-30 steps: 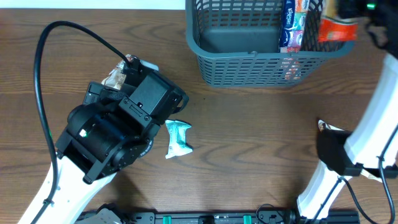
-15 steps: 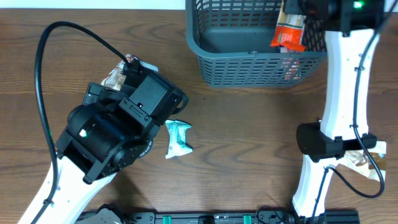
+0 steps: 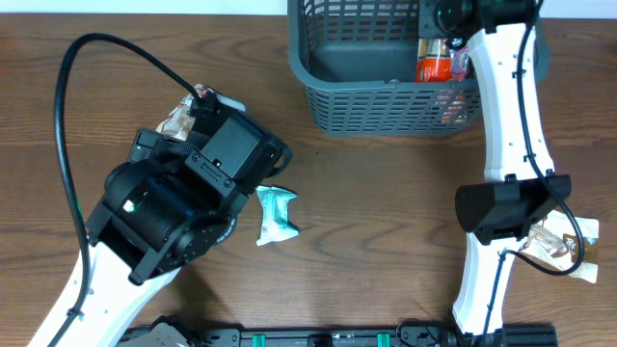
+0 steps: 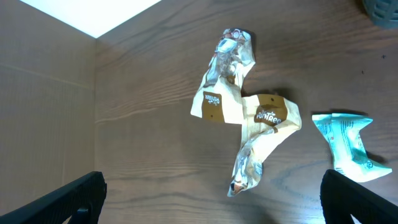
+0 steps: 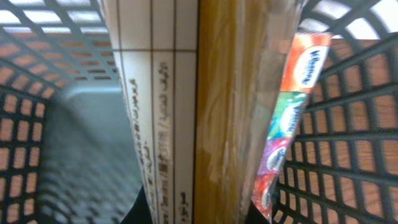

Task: Pack container
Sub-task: 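Lower the snack package into the grey basket and release it, then withdraw the right gripper from the basket toward the right wrapper, then lower the right gripper onto the beige dried-food package and close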

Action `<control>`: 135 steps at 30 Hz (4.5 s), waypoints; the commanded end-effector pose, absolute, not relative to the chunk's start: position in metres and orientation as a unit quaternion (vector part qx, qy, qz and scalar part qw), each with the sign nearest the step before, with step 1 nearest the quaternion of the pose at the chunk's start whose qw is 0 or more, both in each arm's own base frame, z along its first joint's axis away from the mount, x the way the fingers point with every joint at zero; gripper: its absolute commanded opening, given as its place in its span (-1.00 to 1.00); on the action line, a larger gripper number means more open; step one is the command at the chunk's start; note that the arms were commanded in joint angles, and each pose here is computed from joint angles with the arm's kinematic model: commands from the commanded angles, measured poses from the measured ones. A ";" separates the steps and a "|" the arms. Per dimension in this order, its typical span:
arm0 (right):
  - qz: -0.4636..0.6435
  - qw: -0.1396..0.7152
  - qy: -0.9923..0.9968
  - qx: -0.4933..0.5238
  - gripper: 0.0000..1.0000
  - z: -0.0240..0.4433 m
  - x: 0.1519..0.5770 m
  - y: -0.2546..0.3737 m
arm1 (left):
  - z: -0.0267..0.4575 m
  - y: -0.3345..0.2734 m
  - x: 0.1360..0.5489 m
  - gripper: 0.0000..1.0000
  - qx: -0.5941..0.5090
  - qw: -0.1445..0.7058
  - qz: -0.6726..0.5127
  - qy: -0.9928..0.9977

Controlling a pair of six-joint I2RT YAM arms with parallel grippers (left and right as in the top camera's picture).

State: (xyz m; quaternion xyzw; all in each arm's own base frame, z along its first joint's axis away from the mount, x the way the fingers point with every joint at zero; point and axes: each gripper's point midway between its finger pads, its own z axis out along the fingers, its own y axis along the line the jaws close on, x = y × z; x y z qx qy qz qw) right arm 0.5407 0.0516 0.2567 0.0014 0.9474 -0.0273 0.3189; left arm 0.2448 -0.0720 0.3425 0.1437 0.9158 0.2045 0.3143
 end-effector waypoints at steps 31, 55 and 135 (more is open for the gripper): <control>-0.026 0.300 0.953 -0.020 0.43 0.206 0.551 0.043 | 0.341 -0.066 0.241 0.97 0.140 0.304 0.213 0.918; -0.049 0.468 0.807 0.357 0.99 0.451 0.399 -0.123 | 0.342 -0.066 0.241 0.97 0.140 0.305 0.213 0.918; -0.037 0.057 0.677 0.733 0.99 0.025 0.204 -0.169 | 0.340 -0.071 0.242 0.97 0.140 0.305 0.200 0.920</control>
